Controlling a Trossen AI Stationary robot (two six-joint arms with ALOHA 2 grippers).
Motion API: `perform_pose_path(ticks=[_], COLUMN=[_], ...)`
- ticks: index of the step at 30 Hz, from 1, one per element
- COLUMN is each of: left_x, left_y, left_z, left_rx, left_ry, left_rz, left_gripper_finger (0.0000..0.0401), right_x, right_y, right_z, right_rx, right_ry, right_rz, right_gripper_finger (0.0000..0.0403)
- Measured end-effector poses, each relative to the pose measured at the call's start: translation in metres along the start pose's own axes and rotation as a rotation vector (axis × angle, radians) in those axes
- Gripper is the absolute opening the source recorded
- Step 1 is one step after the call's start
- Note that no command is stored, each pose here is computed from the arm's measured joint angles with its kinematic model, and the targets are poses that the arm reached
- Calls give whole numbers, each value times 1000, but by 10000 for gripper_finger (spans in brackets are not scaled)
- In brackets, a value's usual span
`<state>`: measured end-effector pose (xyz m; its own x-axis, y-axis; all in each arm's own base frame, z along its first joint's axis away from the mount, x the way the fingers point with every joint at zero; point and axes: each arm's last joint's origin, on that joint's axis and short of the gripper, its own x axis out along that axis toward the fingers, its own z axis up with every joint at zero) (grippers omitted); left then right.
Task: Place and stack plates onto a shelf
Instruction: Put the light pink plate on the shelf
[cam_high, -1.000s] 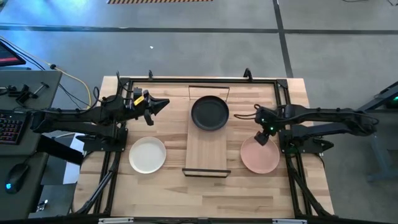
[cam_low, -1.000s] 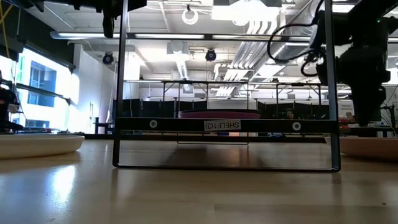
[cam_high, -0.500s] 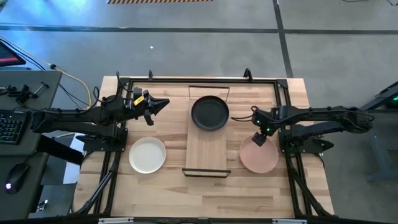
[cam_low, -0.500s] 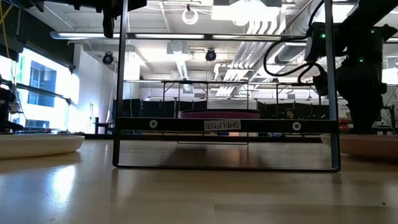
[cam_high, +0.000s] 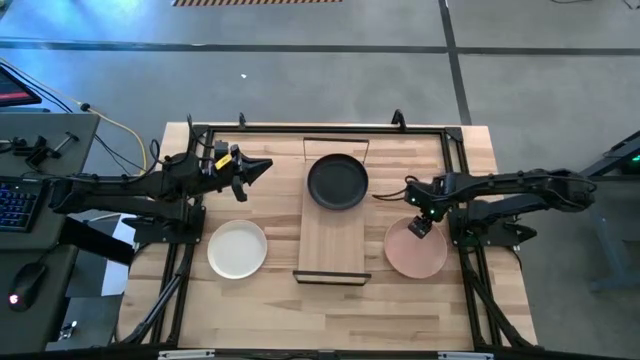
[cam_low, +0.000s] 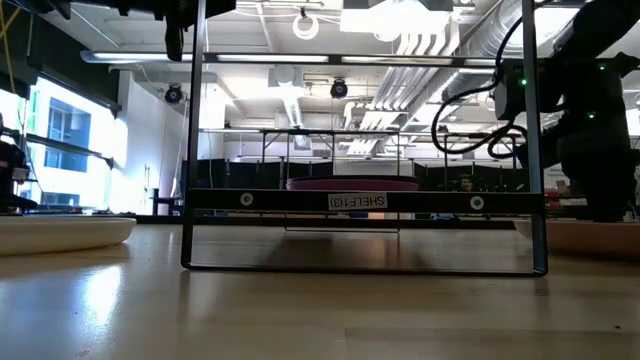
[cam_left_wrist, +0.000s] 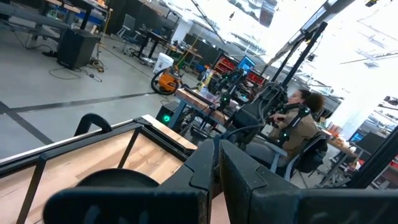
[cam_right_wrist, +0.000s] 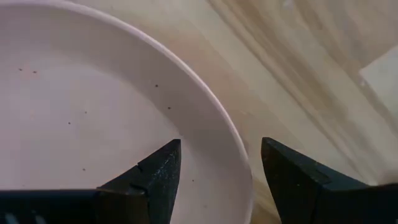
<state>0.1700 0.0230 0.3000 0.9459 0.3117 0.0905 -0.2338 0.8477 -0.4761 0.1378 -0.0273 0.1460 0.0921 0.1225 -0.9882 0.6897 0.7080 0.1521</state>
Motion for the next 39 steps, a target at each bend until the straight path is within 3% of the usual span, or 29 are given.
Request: perform_pose_path(ticks=[7,16,25,39], left_x=[0,0,0,0], left_y=[0,0,0,0], left_z=[0,0,0,0], left_rx=[0,1,1,1], left_ry=[0,-1,-5,-7], left_rz=[0,3,12,16], left_gripper_finger=[17,17,17,17], right_x=[3,3,-16,-119], right_y=[-1,-1,3,19], right_z=[0,-1,-3,-8], right_rx=[60,51,72,29], right_ry=[2,9,19,-112], right_rz=[-17,-4,72,233], right_gripper_finger=[159,13,1,0])
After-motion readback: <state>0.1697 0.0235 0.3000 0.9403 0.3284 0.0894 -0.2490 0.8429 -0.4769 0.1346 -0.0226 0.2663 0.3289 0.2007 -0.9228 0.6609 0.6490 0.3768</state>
